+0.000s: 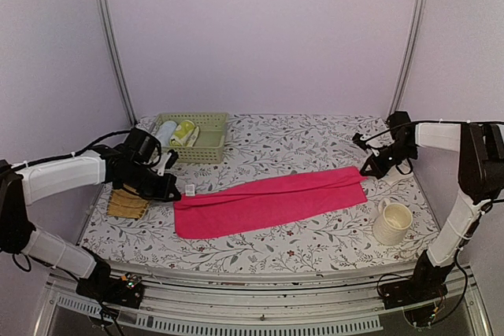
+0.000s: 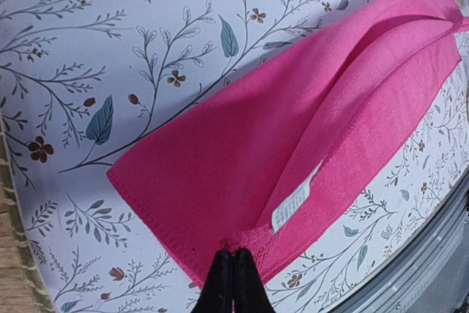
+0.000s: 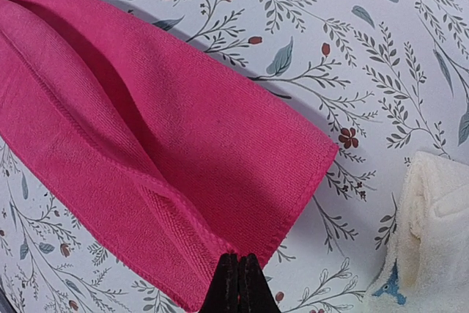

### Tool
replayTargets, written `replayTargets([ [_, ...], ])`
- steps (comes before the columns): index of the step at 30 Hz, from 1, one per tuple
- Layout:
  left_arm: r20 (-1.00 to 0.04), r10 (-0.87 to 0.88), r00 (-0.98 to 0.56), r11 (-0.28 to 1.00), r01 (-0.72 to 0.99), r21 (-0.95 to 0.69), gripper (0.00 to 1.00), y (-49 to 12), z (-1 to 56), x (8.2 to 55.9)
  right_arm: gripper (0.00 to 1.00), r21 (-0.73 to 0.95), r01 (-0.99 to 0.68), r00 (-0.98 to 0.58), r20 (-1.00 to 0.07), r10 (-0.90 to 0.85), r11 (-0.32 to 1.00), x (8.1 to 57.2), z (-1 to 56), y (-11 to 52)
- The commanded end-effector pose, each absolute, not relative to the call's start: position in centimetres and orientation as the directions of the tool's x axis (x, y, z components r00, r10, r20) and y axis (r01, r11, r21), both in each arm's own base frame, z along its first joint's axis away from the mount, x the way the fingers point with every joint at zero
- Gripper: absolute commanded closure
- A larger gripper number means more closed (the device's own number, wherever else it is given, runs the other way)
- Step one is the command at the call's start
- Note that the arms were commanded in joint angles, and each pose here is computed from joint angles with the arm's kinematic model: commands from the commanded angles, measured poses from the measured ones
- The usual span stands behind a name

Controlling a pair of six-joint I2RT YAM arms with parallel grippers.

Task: Roll the towels
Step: Fold the towel at the center of the board.

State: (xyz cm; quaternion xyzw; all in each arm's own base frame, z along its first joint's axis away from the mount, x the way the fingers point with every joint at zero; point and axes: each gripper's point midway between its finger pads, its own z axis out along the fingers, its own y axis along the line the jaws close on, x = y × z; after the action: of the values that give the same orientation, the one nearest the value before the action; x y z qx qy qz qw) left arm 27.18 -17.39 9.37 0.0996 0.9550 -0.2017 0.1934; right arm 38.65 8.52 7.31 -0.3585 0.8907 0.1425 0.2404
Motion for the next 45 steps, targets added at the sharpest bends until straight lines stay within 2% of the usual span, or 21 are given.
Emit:
replayTargets([
  [1,-0.364,0.109,-0.925,0.895,0.251,-0.369,1.0,-17.5,9.0,25.5,0.98,0.082,-0.72,-0.634,-0.481,-0.606,0.689,37.3,5.9,7.6],
  [7,-0.335,0.113,-0.936,0.905,0.236,-0.354,1.0,-16.9,8.7,24.5,0.98,0.095,-0.721,-0.633,-0.493,-0.597,0.686,36.6,6.2,7.1],
  [12,-0.285,0.128,-0.95,0.911,0.226,-0.346,1.0,-16.6,7.8,23.7,0.98,0.132,-0.762,-0.604,-0.498,-0.622,0.634,35.1,5.6,7.8],
  [19,-0.234,0.152,-0.96,0.9,0.232,-0.368,1.0,-17.1,6.7,22.9,0.98,0.152,-0.759,-0.614,-0.493,-0.616,0.634,35.7,5.1,7.9],
  [32,-0.139,0.172,-0.975,0.903,0.212,-0.374,1.0,-17.2,5.5,21.1,0.98,0.189,-0.779,-0.609,-0.454,-0.65,0.598,34.3,3.8,7.9],
  [36,-0.095,0.19,-0.977,0.899,0.212,-0.382,0.9,-17.3,5.2,20.1,0.95,0.188,-0.793,-0.594,-0.45,-0.667,0.579,33.8,3.6,7.9],
  [39,-0.077,0.221,-0.972,0.898,0.234,-0.374,0.78,-17.2,5.7,19.1,0.83,0.219,-0.817,-0.57,-0.452,-0.686,0.534,32.3,4.1,8.3],
  [41,-0.109,0.224,-0.969,0.9,0.248,-0.359,0.69,-16.9,6.8,19.3,0.74,0.22,-0.84,-0.537,-0.477,-0.696,0.497,31.5,5.3,8.7],
  [45,-0.243,0.222,-0.944,0.905,0.292,-0.309,0.65,-16.4,9.8,21.1,0.68,0.183,-0.883,-0.457,-0.54,-0.707,0.431,31.4,8.5,9.5],
])
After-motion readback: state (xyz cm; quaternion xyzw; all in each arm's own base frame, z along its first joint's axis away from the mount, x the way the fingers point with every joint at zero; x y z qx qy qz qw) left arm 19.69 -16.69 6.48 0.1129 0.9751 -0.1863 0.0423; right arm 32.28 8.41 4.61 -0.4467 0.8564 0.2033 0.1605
